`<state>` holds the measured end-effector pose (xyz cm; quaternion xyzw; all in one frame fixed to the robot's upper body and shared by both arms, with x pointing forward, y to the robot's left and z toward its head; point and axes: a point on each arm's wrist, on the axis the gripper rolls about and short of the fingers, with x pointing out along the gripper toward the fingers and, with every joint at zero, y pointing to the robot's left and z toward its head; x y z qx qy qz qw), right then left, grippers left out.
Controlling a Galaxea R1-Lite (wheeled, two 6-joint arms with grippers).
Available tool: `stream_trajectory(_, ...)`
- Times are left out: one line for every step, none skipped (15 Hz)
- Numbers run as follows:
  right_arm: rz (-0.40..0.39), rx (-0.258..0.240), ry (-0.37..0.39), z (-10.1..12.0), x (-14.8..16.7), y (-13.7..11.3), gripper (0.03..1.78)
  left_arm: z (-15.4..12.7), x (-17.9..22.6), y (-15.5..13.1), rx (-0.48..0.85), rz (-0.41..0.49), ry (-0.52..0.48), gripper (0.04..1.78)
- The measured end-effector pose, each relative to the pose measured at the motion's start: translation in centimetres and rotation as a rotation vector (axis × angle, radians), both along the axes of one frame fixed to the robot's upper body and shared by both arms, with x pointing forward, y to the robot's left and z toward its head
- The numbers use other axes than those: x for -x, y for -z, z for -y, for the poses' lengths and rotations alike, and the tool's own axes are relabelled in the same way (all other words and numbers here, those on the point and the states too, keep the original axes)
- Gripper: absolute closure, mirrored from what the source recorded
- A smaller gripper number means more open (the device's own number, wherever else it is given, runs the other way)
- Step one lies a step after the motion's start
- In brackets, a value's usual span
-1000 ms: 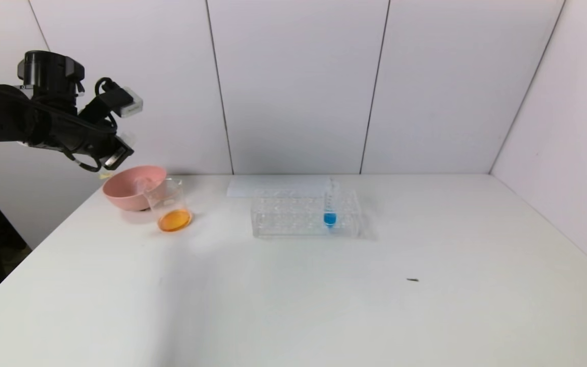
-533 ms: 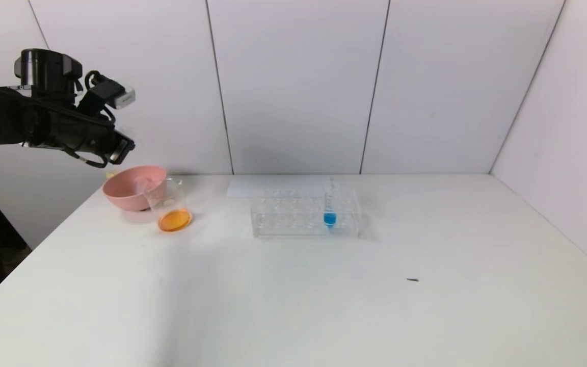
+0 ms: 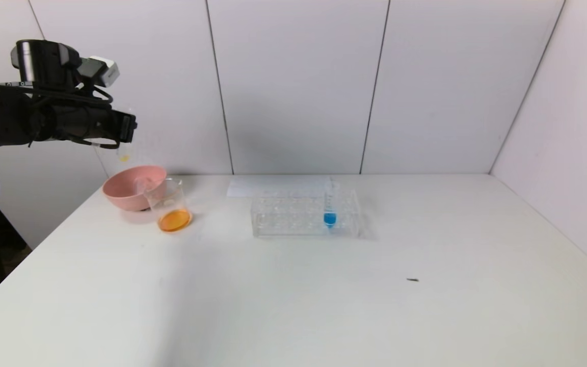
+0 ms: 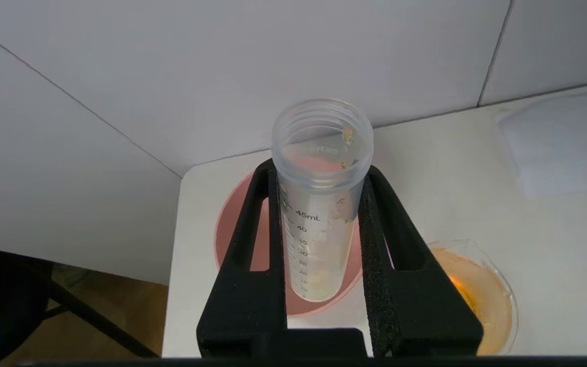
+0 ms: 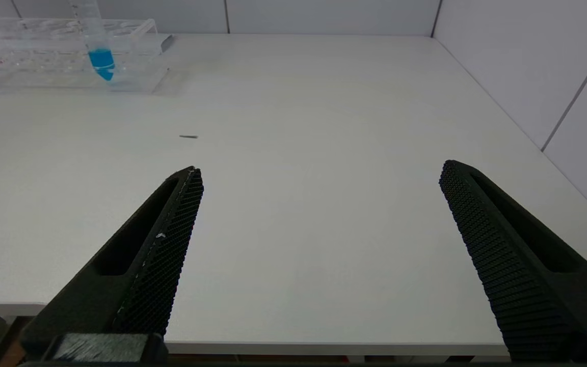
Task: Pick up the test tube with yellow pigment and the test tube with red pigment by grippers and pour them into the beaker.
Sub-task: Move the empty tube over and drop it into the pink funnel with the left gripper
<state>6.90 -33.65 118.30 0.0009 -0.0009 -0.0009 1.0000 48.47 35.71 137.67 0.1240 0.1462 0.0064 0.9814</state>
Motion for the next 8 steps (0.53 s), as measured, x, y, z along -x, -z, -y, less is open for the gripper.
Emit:
stream_trajectory(0.000, 0.000, 0.000, 0.0, 0.0, 0.0, 0.11, 0.0, -0.1, 0.1, 0.028, 0.007, -0.009, 1.38)
stream_trajectory(0.000, 0.000, 0.000, 0.0, 0.0, 0.0, 0.11, -0.1, -0.1, 0.2, 0.061, 0.007, -0.021, 1.38)
stream_trajectory(0.000, 0.000, 0.000, 0.0, 0.0, 0.0, 0.11, -0.1, -0.1, 0.5, 0.102, -0.001, -0.035, 1.38)
stream_trajectory(0.000, 0.000, 0.000, 0.0, 0.0, 0.0, 0.11, -0.2, -0.1, 1.0, 0.143, -0.008, -0.051, 1.38)
stream_trajectory(0.000, 0.000, 0.000, 0.0, 0.0, 0.0, 0.11, -0.2, -0.2, 1.4, 0.175, -0.011, -0.063, 1.38)
stream_trajectory(0.000, 0.000, 0.000, 0.0, 0.0, 0.0, 0.11, -0.3, -0.3, 1.8, 0.192, -0.005, -0.069, 1.38)
stream_trajectory(0.000, 0.000, 0.000, 0.0, 0.0, 0.0, 0.11, -0.4, -0.5, 2.2, 0.200, 0.010, -0.071, 1.38)
stream_trajectory(0.000, 0.000, 0.000, 0.0, 0.0, 0.0, 0.11, -0.5, -0.7, 2.6, 0.209, 0.030, -0.073, 1.38)
